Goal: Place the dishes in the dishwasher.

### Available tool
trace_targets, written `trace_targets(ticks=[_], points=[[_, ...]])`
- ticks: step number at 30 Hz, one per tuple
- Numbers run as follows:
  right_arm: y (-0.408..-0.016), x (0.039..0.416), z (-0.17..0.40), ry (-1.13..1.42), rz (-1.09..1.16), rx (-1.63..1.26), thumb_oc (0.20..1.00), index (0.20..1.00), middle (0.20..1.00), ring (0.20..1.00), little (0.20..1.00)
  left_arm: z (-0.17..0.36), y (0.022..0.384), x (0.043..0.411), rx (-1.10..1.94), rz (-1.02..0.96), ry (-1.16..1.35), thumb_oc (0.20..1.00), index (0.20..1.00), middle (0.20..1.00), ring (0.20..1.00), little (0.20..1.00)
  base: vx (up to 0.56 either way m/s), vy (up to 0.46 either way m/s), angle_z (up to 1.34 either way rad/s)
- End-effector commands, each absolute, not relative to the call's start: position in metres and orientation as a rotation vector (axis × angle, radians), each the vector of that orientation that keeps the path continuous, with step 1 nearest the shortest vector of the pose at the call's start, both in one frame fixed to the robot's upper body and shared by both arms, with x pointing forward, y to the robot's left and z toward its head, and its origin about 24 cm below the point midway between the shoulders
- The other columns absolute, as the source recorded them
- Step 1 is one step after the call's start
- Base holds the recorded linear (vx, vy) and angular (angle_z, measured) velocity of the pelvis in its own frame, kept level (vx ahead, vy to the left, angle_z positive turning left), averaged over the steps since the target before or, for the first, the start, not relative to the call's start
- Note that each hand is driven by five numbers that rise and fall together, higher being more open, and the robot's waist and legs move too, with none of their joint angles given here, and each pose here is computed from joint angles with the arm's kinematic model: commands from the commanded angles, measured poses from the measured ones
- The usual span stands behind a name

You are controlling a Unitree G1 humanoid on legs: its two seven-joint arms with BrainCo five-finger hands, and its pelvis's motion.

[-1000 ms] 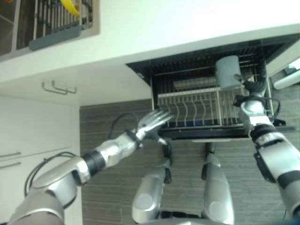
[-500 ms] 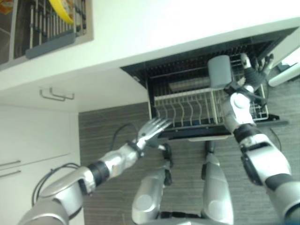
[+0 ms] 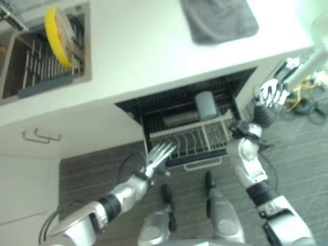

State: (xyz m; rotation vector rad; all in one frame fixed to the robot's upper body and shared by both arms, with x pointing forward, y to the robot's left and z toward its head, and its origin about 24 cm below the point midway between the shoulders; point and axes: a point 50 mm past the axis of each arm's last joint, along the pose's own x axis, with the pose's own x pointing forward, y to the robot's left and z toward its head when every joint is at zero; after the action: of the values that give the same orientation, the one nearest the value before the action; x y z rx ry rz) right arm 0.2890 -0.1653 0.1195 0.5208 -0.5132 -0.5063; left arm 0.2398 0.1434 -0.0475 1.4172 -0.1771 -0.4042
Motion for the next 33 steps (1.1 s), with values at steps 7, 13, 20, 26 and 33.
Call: trace_targets(ticks=[7, 13, 20, 26, 33], points=[[-0.184, 0.248, 0.128, -0.578, -0.084, 0.418, 1.0, 1.0, 1.0, 1.0, 1.0, 0.0, 0.184, 0.245, 0.92, 0.183, -0.235, 1.0, 1.0, 1.0, 1.0, 1.0, 0.15, 0.143, 0.07], [-0.19, 0.229, 0.142, -0.647, 0.048, 0.28, 1.0, 1.0, 1.0, 1.0, 1.0, 0.05, 0.206, 0.237, 0.551, 0.251, -0.363, 1.0, 1.0, 1.0, 1.0, 1.0, 0.02, 0.182, 0.15], [-0.196, 0.237, 0.133, -0.541, 0.063, 0.097, 1.0, 1.0, 1.0, 1.0, 1.0, 0.104, 0.209, 0.233, 0.292, 0.065, -0.529, 1.0, 1.0, 1.0, 1.0, 1.0, -0.04, 0.16, 0.21], [-0.199, 0.246, 0.136, -0.53, 0.107, 0.121, 1.0, 1.0, 1.0, 1.0, 1.0, 0.128, 0.233, 0.228, 0.315, 0.16, -0.618, 1.0, 1.0, 1.0, 1.0, 1.0, 0.0, 0.031, -0.05], [-0.205, 0.251, 0.138, -0.523, 0.089, 0.089, 1.0, 1.0, 1.0, 1.0, 1.0, 0.131, 0.233, 0.227, 0.351, 0.188, -0.642, 1.0, 1.0, 1.0, 1.0, 1.0, 0.04, 0.011, 0.0]])
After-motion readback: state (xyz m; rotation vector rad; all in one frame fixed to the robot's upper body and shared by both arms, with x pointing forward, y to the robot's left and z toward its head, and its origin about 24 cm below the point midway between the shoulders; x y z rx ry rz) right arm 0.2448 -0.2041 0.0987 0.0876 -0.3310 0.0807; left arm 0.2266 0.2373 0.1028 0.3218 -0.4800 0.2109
